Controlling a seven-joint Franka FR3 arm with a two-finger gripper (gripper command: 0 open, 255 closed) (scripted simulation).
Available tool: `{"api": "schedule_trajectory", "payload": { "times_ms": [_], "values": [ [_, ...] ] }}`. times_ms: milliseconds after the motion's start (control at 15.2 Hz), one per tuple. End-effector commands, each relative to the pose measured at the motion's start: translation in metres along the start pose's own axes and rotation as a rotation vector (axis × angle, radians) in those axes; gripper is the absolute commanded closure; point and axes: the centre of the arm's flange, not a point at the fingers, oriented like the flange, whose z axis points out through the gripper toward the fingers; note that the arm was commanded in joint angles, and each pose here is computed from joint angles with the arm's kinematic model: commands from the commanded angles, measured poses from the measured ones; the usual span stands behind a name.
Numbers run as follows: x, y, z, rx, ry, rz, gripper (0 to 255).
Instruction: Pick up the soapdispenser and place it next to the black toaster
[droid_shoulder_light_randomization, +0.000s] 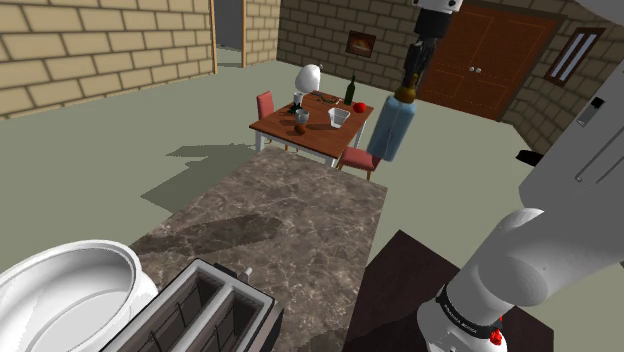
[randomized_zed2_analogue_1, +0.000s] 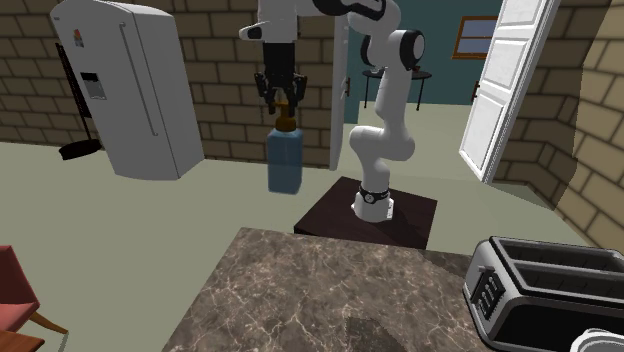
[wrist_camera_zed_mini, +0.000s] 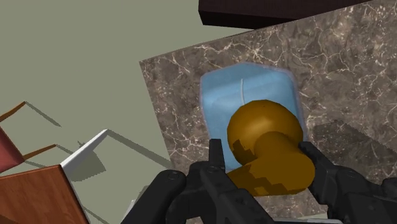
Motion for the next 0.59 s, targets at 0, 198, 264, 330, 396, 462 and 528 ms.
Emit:
{"api": "schedule_trajectory", "payload": {
  "times_ms": [0,198,264,330,396,462,528],
  "values": [
    [-0.001,0.0,-0.01,0.0,0.0,0.0,255],
    [-0.001,0.0,-0.026,0.0,0.0,0.0,255],
    [-0.001,0.0,-0.031,0.0,0.0,0.0,255],
    [-0.001,0.0,-0.036,0.0,0.0,0.0,255],
    [-0.001,0.001,-0.042,0.0,0.0,0.0,255],
    [-0.001,0.001,-0.047,0.0,0.0,0.0,255],
    [-0.001,0.001,-0.052,0.0,0.0,0.0,255]
  ]
}}
